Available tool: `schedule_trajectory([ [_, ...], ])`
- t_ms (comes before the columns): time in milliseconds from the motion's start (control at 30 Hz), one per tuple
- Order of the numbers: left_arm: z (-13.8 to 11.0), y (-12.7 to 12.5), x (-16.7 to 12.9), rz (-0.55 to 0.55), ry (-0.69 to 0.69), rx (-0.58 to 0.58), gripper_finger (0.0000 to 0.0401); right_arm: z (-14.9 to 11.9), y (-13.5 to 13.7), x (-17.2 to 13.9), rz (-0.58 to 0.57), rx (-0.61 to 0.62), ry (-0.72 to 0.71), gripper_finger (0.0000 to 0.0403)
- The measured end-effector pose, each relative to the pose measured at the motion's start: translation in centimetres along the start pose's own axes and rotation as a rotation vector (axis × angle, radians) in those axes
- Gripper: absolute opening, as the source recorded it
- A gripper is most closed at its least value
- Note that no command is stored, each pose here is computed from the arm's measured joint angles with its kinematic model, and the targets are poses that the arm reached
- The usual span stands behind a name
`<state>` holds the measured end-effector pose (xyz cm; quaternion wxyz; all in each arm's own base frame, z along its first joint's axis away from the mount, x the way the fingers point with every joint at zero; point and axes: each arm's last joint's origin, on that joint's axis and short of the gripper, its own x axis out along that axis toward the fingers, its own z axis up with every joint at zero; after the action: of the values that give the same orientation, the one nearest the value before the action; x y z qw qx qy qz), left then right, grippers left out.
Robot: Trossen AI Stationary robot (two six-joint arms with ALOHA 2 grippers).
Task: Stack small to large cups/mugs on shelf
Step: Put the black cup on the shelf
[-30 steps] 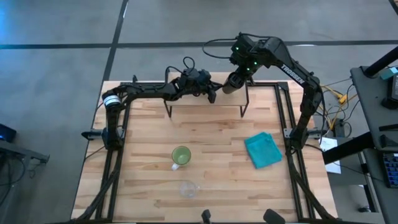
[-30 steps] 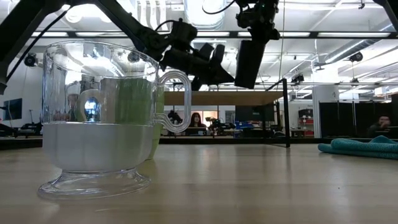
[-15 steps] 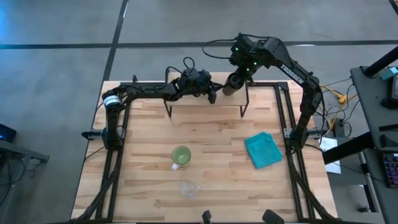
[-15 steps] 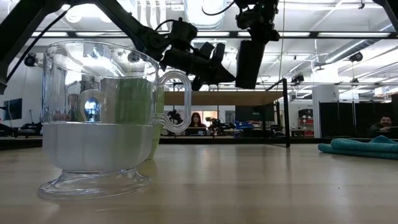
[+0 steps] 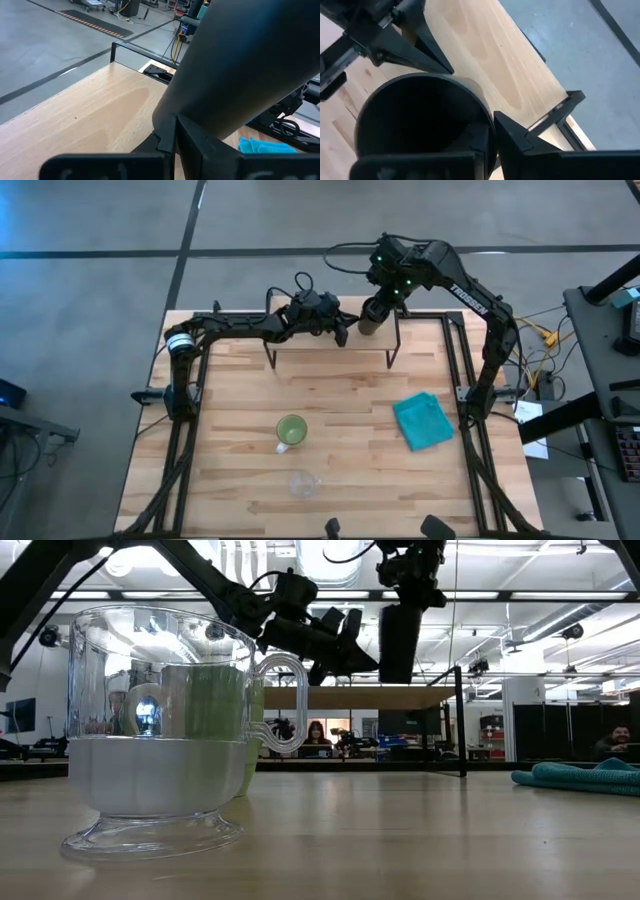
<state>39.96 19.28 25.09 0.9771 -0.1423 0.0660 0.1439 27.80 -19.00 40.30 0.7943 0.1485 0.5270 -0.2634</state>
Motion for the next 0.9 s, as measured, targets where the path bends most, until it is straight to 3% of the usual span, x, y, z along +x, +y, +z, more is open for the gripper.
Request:
schedule_trajectory([
  [300, 0.0, 0.0, 0.0, 0.0, 0.001, 0.002, 0.0, 0.4, 0.0, 0.9, -0.003, 0.006, 0.011, 0.0058],
  [567, -0.1, 0.1, 0.0, 0.002, 0.004, 0.002, 0.0, 0.9, 0.1, 2.2, -0.008, -0.023, 0.038, 0.0059],
  [900, -0.1, 0.2, 0.0, 0.01, 0.003, 0.002, 0.0, 0.8, 0.0, 1.4, -0.012, -0.029, 0.003, 0.0057],
])
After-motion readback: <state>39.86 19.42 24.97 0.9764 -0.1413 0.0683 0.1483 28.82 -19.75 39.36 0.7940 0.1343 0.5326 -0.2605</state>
